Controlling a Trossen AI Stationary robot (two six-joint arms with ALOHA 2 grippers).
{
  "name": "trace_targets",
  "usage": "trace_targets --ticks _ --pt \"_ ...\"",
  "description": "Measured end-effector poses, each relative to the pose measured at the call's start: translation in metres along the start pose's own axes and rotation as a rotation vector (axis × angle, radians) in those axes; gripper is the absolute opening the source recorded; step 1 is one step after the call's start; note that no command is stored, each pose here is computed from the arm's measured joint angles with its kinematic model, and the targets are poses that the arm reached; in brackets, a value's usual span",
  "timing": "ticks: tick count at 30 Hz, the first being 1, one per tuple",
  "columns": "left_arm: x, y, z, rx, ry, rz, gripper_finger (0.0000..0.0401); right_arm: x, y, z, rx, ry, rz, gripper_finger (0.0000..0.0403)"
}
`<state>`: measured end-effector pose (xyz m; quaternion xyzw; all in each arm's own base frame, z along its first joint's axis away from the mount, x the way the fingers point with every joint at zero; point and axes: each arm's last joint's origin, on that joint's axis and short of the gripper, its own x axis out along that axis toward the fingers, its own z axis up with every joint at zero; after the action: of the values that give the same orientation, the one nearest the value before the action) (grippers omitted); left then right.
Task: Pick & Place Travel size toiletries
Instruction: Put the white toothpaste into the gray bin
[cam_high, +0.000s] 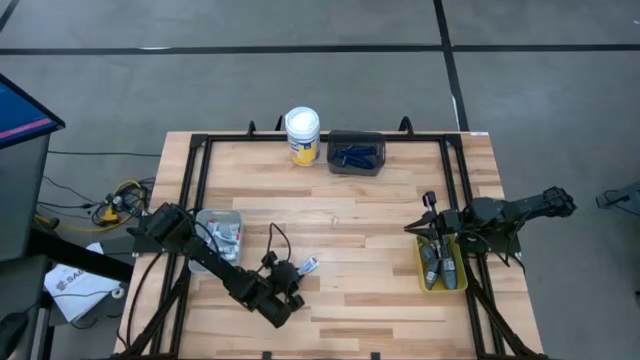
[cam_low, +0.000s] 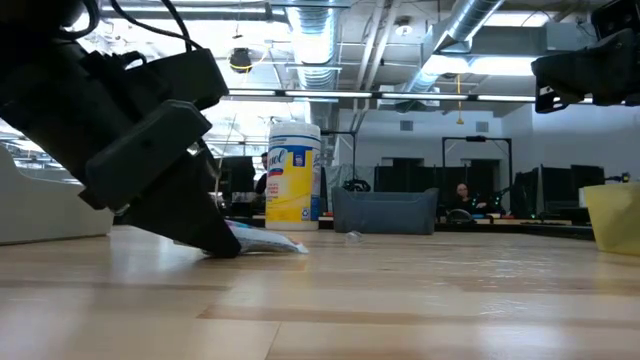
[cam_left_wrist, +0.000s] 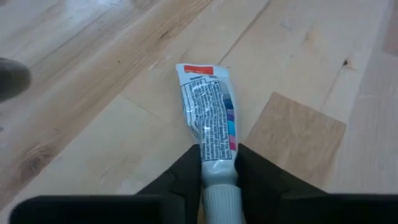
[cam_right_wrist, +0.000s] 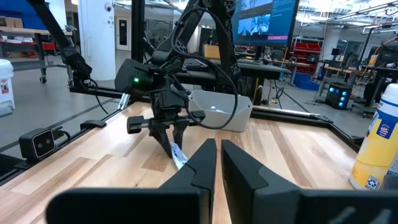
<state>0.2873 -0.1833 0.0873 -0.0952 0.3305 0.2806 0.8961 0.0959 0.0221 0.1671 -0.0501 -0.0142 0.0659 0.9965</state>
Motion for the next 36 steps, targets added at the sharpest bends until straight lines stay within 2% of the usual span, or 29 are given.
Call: trace_targets --ticks 6,11,18,25,30,36 --pt "-0.004 0.002 0.004 0.046 0.005 -0.006 0.0062 0.0 0.0 0.0 0.0 0.0 0.0 0.0017" --pt "-0.026 0.015 0.03 0.104 0.018 0.003 0.0071 0.0 0.0 0.0 0.0 0.0 0.0 0.0017" --pt "-0.082 0.061 0.071 0.176 0.03 0.085 0.0062 0.0 0.0 0.0 0.0 -0.001 0.0 0.0017" --pt "-0.134 0.122 0.097 0.086 0.086 0.135 0.0069 0.0 0.0 0.0 0.0 0.0 0.0 0.0017" --pt "-0.151 0.153 0.094 0.003 0.204 0.087 0.0065 0.0 0.0 0.0 0.0 0.0 0.0 0.0017" --pt "-0.153 0.184 0.069 -0.082 0.458 0.063 0.0066 0.0 0.0 0.0 0.0 0.0 0.0 0.0017"
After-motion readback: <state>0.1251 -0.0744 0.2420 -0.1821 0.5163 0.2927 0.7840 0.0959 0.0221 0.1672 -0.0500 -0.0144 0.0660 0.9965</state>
